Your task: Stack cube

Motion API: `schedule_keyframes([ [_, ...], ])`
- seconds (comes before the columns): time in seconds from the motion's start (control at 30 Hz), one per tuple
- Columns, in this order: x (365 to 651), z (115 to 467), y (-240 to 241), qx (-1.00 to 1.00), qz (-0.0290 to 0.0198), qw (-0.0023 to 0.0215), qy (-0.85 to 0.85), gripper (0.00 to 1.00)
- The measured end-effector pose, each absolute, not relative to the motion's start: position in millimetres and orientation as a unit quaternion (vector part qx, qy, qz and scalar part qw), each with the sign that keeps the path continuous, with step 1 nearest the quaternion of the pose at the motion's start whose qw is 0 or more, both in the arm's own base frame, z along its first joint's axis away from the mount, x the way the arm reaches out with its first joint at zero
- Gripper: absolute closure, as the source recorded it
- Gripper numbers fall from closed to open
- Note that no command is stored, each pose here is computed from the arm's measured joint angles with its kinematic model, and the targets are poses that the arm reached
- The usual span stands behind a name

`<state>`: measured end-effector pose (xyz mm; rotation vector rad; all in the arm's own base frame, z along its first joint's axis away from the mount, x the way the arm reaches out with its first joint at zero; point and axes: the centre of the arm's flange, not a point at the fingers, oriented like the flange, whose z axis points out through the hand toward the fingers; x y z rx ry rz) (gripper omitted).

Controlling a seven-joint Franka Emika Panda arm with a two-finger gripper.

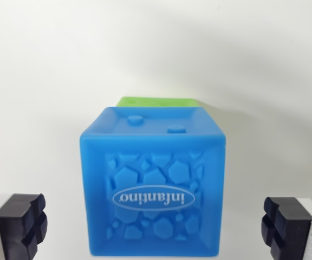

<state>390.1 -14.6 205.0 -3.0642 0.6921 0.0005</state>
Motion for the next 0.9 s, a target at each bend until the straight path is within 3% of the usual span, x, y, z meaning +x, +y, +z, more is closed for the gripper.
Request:
schedule_keyframes([
  [0.9, 389, 311, -15, -0.975, -0.0013, 0.0020, 0.220, 0.00],
])
